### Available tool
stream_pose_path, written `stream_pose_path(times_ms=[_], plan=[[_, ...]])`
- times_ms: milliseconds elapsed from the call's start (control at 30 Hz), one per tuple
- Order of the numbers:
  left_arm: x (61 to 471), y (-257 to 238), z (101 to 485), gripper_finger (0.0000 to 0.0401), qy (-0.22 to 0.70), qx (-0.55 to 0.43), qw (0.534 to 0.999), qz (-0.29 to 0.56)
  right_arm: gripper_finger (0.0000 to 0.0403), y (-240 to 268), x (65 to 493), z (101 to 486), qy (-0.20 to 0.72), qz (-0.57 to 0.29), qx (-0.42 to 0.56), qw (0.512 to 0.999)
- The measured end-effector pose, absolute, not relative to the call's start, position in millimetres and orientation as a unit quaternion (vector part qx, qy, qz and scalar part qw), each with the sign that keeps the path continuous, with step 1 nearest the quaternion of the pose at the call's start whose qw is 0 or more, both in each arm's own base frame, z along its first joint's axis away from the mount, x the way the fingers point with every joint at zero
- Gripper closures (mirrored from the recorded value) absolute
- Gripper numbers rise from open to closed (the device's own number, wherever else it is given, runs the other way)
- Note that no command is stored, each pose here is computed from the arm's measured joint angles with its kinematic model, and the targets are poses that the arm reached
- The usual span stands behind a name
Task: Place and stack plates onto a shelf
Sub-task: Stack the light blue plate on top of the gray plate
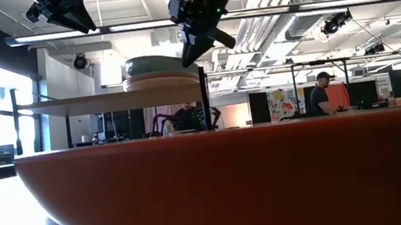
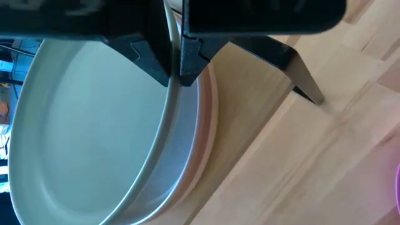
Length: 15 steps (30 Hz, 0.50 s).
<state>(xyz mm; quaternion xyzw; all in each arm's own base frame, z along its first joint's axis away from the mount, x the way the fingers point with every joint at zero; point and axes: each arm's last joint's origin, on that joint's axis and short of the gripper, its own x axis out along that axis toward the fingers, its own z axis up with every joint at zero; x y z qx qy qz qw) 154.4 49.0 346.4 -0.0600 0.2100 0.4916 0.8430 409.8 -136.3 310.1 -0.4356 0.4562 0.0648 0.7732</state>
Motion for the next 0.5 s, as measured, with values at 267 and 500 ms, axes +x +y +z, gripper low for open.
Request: stream_pose_path(times_ms=[267,500], plan=[[154.4,49.0,346.4,0.0284,0.21,-0.06,0.843,0.492,0.0402,-136.5,410.5,310.6,0.453,0.063,-0.437,0.775],[154.4,49.0,346.4,0.0284,0.209,-0.061,0.843,0.492,0.0379,-136.6,410.6,310.8,0.452,0.062,-0.437,0.775]])
